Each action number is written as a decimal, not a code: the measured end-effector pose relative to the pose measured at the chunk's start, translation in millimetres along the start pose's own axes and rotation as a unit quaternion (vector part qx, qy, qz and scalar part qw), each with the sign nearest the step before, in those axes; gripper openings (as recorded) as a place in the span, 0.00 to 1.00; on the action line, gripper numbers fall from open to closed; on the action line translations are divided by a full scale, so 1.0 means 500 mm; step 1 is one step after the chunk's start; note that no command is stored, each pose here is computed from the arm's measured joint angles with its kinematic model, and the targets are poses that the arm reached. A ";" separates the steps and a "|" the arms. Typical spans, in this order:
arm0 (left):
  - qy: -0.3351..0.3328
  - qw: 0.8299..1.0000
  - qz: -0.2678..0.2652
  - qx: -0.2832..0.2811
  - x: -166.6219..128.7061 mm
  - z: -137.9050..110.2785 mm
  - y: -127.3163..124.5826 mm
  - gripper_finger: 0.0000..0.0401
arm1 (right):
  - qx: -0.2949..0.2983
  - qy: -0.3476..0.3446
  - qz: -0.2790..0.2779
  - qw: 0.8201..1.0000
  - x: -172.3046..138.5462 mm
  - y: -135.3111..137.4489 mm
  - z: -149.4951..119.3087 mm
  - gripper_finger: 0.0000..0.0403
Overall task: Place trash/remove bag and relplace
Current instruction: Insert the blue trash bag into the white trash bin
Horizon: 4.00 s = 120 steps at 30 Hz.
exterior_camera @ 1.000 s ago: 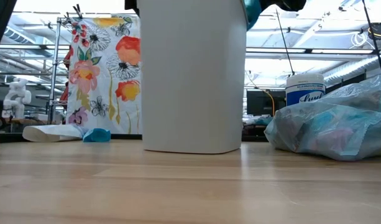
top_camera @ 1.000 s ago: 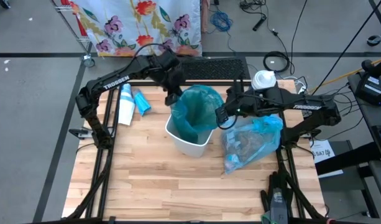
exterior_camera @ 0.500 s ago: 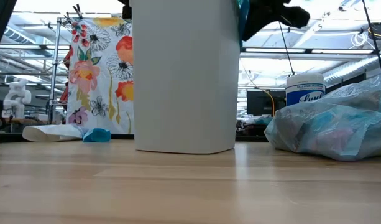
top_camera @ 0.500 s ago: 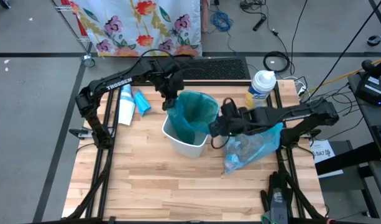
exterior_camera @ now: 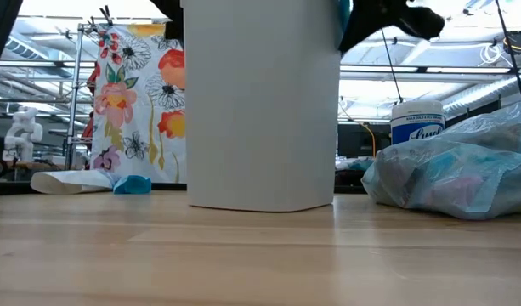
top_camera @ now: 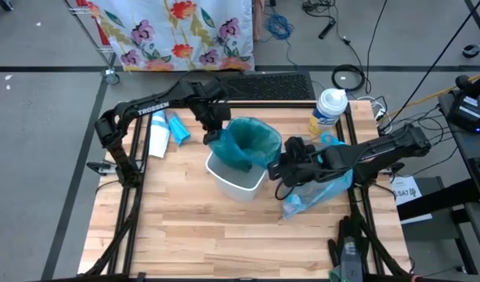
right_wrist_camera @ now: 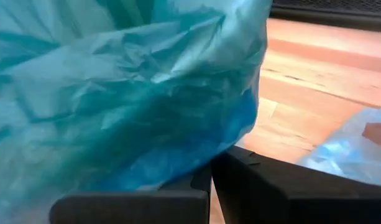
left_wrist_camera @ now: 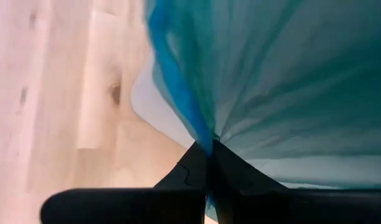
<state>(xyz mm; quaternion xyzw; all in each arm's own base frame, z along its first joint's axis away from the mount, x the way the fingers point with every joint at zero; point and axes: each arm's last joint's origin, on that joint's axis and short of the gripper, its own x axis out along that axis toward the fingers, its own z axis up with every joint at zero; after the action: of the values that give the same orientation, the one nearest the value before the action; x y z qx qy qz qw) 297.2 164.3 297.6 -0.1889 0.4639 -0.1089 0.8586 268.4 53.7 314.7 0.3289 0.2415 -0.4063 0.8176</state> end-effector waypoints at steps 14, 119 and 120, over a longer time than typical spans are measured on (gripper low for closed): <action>-0.023 1.000 0.013 -0.007 -0.040 0.002 -0.027 0.03 | 0.010 -0.014 0.014 1.000 -0.035 -0.016 0.025 0.00; -0.357 0.933 -0.016 0.039 -0.168 -0.212 -0.428 0.31 | -0.151 0.093 0.214 0.961 -0.041 0.366 -0.016 0.00; -0.352 0.935 -0.010 0.040 -0.162 -0.202 -0.439 0.31 | -0.153 0.095 0.216 0.960 -0.043 0.366 -0.019 0.00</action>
<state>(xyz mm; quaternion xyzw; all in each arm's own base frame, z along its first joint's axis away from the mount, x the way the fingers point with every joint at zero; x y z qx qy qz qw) 165.9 -27.6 401.8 -0.1854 0.1250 -0.0623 0.9727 405.9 154.8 385.2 0.2813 0.3002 -0.1453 0.8998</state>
